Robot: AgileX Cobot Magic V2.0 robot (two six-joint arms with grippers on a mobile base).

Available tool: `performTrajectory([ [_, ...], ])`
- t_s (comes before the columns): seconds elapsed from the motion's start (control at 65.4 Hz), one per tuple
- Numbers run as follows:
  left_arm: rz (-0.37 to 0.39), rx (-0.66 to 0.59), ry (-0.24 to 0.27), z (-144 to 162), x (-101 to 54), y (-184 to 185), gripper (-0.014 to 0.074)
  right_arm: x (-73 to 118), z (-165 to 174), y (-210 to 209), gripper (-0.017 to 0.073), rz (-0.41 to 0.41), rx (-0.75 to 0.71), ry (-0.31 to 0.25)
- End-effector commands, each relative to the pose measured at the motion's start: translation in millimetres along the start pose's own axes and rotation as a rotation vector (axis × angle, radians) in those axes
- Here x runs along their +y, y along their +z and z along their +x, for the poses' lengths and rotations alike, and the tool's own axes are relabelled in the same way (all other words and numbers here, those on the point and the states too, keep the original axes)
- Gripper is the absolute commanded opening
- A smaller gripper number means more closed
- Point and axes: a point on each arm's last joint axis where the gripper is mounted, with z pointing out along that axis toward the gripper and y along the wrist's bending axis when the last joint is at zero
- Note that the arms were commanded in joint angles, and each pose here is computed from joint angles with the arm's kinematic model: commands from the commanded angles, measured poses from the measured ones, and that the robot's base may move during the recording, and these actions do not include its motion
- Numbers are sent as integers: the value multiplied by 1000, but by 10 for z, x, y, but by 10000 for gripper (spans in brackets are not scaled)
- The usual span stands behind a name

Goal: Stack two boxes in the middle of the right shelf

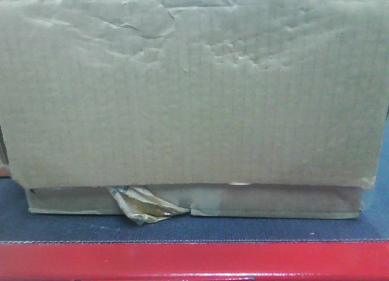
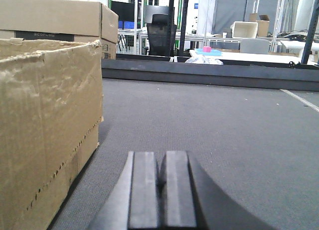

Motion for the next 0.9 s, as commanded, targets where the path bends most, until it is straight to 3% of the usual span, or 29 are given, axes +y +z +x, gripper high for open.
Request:
performTrajectory([
  [0.0,-1,-27,4,-30,0,-5,-111,-4,-18,-3,-164,7,-21,-10],
  [0.887,0,-34,4,-36,0,-5,-111,-4,-18,-3,-164,7,-21,-10],
])
